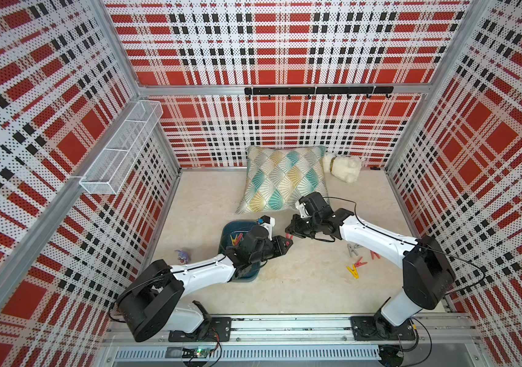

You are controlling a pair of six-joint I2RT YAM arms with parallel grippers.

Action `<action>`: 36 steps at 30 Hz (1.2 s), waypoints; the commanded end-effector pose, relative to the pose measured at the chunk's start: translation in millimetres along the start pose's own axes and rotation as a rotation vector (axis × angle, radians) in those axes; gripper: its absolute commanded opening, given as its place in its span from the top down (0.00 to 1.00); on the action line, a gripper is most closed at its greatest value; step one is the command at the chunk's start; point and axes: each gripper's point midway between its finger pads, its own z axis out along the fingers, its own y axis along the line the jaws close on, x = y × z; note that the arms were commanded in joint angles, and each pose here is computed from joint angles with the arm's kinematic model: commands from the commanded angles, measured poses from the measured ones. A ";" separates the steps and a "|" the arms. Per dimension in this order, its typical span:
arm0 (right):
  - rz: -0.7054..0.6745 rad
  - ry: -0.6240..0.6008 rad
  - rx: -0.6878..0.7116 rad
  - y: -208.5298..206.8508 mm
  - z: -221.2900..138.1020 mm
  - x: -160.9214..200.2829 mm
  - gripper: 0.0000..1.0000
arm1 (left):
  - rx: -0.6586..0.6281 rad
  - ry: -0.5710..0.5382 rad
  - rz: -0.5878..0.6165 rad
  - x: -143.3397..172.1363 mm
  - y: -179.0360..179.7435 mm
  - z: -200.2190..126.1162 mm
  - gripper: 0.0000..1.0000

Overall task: Put the clothespins into the storage box
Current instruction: Pick up the clothespin from the center of the board, then place the clothespin in the storage box.

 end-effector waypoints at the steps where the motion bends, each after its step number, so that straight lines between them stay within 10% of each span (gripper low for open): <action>1: -0.022 -0.022 -0.017 9.4 -5.1 -3.8 0.97 | 0.039 -0.017 0.021 -6.0 -12.1 0.6 0.84; 12: -0.084 -0.155 0.100 -7.4 -36.6 -27.2 0.56 | 0.028 -0.029 0.003 -7.5 -0.1 -9.5 0.95; 36: 0.117 -0.185 0.616 -220.4 -100.8 0.9 0.60 | -0.543 -0.169 0.010 -47.3 123.1 -90.1 0.93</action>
